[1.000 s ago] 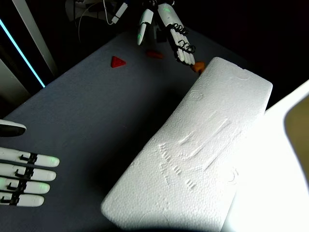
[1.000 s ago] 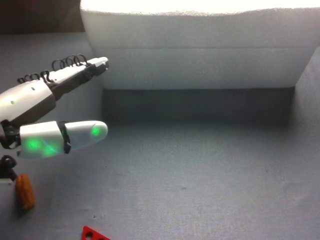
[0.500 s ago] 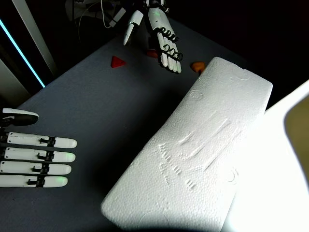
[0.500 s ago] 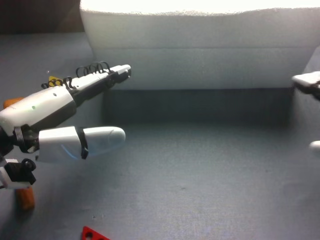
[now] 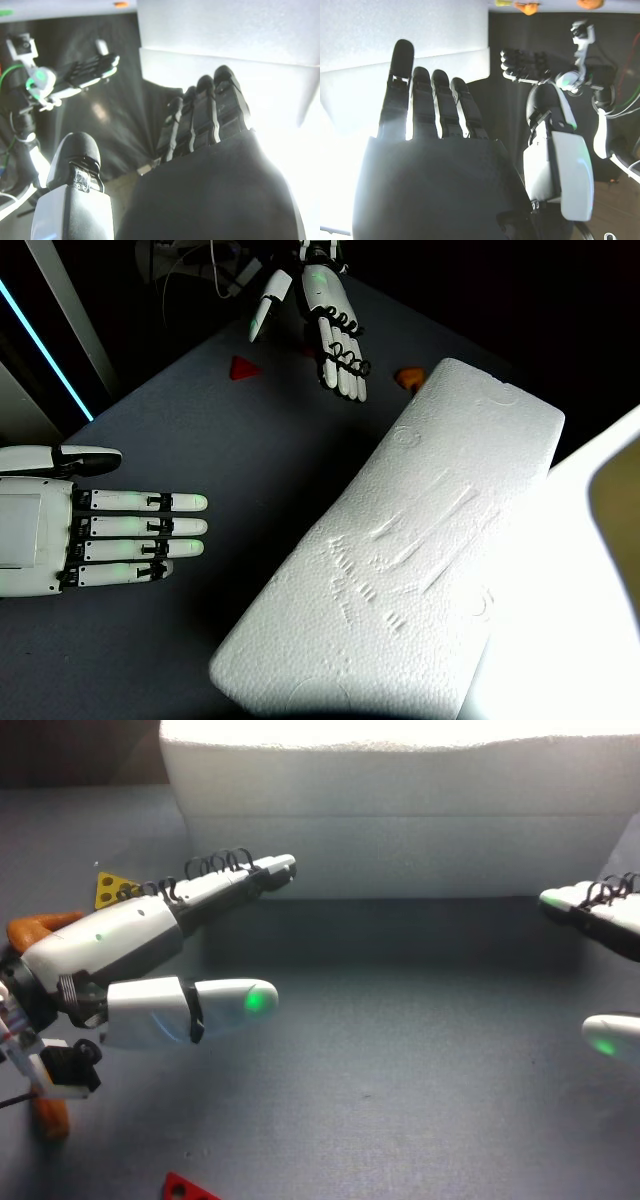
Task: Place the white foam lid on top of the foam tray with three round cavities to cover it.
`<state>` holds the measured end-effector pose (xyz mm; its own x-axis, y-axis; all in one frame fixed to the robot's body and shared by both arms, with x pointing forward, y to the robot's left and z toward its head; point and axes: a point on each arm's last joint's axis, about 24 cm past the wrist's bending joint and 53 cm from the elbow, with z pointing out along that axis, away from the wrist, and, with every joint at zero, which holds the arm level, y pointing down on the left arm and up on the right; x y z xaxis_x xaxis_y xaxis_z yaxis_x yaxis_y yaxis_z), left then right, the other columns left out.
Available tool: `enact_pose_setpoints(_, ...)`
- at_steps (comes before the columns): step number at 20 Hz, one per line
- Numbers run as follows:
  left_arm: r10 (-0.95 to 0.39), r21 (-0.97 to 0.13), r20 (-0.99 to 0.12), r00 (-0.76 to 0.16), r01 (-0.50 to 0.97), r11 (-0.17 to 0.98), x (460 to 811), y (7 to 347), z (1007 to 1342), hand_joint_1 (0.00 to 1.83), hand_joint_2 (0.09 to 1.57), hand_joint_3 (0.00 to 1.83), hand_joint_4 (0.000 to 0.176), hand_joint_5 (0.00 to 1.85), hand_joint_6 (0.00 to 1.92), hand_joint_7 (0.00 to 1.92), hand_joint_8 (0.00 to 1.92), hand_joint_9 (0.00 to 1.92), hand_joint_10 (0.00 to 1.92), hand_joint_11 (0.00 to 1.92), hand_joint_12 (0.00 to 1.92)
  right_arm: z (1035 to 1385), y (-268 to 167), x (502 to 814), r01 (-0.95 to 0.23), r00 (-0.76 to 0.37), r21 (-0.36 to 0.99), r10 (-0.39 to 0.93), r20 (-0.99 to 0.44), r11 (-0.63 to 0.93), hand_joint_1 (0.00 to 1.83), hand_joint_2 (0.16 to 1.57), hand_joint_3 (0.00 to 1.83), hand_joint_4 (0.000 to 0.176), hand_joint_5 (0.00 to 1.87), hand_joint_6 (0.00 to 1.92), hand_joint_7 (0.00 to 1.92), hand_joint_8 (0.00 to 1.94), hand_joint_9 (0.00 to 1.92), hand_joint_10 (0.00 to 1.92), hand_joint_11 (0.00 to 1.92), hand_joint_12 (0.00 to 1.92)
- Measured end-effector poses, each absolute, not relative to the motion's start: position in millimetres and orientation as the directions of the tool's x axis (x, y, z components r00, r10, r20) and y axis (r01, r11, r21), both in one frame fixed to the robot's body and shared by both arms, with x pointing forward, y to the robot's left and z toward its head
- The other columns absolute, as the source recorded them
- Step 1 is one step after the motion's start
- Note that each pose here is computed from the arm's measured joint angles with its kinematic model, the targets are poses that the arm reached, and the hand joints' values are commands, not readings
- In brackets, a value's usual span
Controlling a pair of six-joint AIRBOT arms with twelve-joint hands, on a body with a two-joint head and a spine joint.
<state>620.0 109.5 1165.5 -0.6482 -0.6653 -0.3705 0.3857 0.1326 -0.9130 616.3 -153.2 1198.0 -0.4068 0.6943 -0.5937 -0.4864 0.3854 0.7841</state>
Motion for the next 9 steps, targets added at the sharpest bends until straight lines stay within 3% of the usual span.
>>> enact_pose_setpoints(1, -0.656, -0.914, -0.373, -0.656, 0.383, 0.136, 618, 107, 1163, 0.27, 1.19, 0.00, 0.031, 0.00, 0.00, 0.00, 0.00, 0.00, 0.00, 0.00, 0.00, 1198, -149, 615, -0.492, -0.414, 0.785, 0.693, -0.591, 0.376, 0.25, 1.33, 0.00, 0.000, 0.00, 0.00, 0.00, 0.00, 0.04, 0.02, 0.00, 0.94)
enact_pose_setpoints(2, -0.651, -0.912, -0.377, -0.659, 0.385, 0.138, 617, 106, 1162, 0.29, 1.19, 0.00, 0.022, 0.00, 0.00, 0.00, 0.00, 0.00, 0.00, 0.00, 0.00, 1199, -147, 615, -0.496, -0.417, 0.786, 0.692, -0.589, 0.370, 0.26, 1.33, 0.00, 0.000, 0.00, 0.00, 0.00, 0.00, 0.06, 0.03, 0.00, 1.06)
enact_pose_setpoints(4, -0.651, -0.914, -0.374, -0.660, 0.383, 0.137, 617, 106, 1162, 0.30, 1.19, 0.00, 0.017, 0.00, 0.00, 0.00, 0.00, 0.00, 0.00, 0.00, 0.00, 1199, -145, 617, -0.500, -0.418, 0.785, 0.693, -0.588, 0.365, 0.24, 1.32, 0.00, 0.000, 0.00, 0.00, 0.00, 0.00, 0.04, 0.02, 0.00, 1.09)
enact_pose_setpoints(5, -0.651, -0.914, -0.374, -0.660, 0.383, 0.137, 618, 106, 1162, 0.33, 1.19, 0.00, 0.009, 0.00, 0.00, 0.00, 0.00, 0.00, 0.00, 0.00, 0.00, 1200, -144, 618, -0.500, -0.415, 0.786, 0.696, -0.586, 0.363, 0.24, 1.32, 0.00, 0.000, 0.00, 0.00, 0.00, 0.00, 0.06, 0.03, 0.00, 1.21)
enact_pose_setpoints(8, -0.648, -0.914, -0.372, -0.664, 0.385, 0.129, 617, 102, 1163, 0.35, 1.19, 0.00, 0.003, 0.00, 0.00, 0.00, 0.00, 0.00, 0.00, 0.00, 0.00, 1204, -141, 620, -0.507, -0.414, 0.787, 0.702, -0.579, 0.351, 0.27, 1.32, 0.00, 0.000, 0.00, 0.00, 0.00, 0.00, 0.02, 0.03, 0.00, 1.25)
enact_pose_setpoints(9, -0.650, -0.913, -0.371, -0.663, 0.388, 0.126, 617, 102, 1165, 0.31, 1.19, 0.00, 0.004, 0.00, 0.00, 0.00, 0.00, 0.00, 0.00, 0.00, 0.00, 1204, -138, 619, -0.512, -0.418, 0.787, 0.701, -0.578, 0.343, 0.27, 1.32, 0.00, 0.000, 0.00, 0.00, 0.00, 0.00, 0.00, 0.00, 0.00, 1.11)
